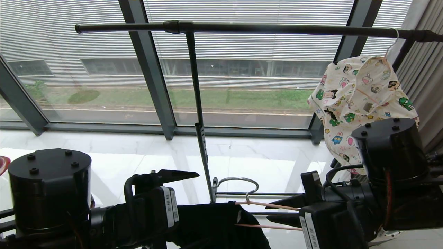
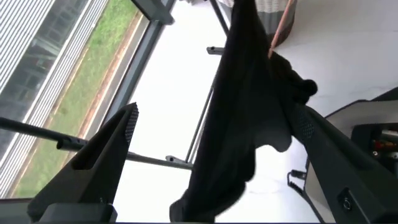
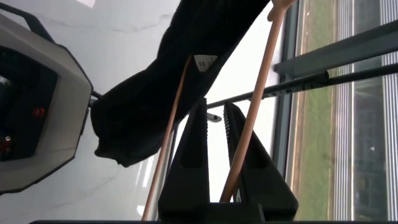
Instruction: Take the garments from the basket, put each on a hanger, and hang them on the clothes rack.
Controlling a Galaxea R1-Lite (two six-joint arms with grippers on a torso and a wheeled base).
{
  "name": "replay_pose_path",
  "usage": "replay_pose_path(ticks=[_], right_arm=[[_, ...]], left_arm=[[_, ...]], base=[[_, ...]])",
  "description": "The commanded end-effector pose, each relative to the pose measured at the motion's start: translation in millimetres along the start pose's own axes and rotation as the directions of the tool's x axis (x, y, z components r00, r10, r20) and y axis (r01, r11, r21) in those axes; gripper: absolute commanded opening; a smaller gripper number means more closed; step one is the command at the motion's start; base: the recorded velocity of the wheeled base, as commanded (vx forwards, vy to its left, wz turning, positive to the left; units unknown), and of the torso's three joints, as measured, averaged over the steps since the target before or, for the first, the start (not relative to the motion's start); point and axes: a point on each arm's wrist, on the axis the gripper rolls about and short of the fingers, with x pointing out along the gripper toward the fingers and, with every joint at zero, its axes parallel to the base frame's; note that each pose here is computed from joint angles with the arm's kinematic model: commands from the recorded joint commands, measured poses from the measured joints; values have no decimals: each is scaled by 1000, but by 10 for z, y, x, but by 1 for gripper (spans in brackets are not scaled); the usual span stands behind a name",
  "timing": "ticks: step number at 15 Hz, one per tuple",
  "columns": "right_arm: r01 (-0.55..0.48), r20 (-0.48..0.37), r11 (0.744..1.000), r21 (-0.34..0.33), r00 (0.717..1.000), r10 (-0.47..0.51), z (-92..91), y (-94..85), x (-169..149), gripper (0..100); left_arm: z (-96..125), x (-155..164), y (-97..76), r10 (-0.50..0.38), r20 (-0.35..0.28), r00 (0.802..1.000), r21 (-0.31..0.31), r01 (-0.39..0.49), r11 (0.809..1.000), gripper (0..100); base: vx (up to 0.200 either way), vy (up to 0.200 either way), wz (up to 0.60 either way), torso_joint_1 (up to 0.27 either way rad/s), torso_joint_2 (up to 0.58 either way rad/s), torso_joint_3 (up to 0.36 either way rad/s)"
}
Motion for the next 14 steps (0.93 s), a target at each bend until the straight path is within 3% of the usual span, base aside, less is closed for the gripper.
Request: replay_pose_path(ticks=[1,5,6,11,12,14], right_arm=[[-9,20,1000,-16,1000,10,63,31,4,0],[-6,45,1000,-29,999,8,121,44,16,0],[-6,48,1000,-27,999,7,129,46,18,0],[-5,51,1000,-16,999,6,130,46,15,0],[-3,48,1000,-16,999,4,130,46,15,100],[-2,44,1000,-15,999,3,122,53,8,100]], left_arm=[[-9,84,-33,-47,3,999,-3,47,999,100],[0,149,-56,-79,9,997,0,79,997,100],[-5,156,-57,-80,6,997,-1,80,997,0],[-11,159,-60,-78,-1,997,0,78,997,0],[-15,158,-63,-76,-4,997,-1,76,997,0],[-16,158,-61,-69,-11,998,-1,69,998,0]], base=[[0,0,0,0,0,0],[0,0,0,0,0,0],[0,0,0,0,0,0],[0,0,0,0,0,0],[0,0,0,0,0,0],[0,0,0,0,0,0]])
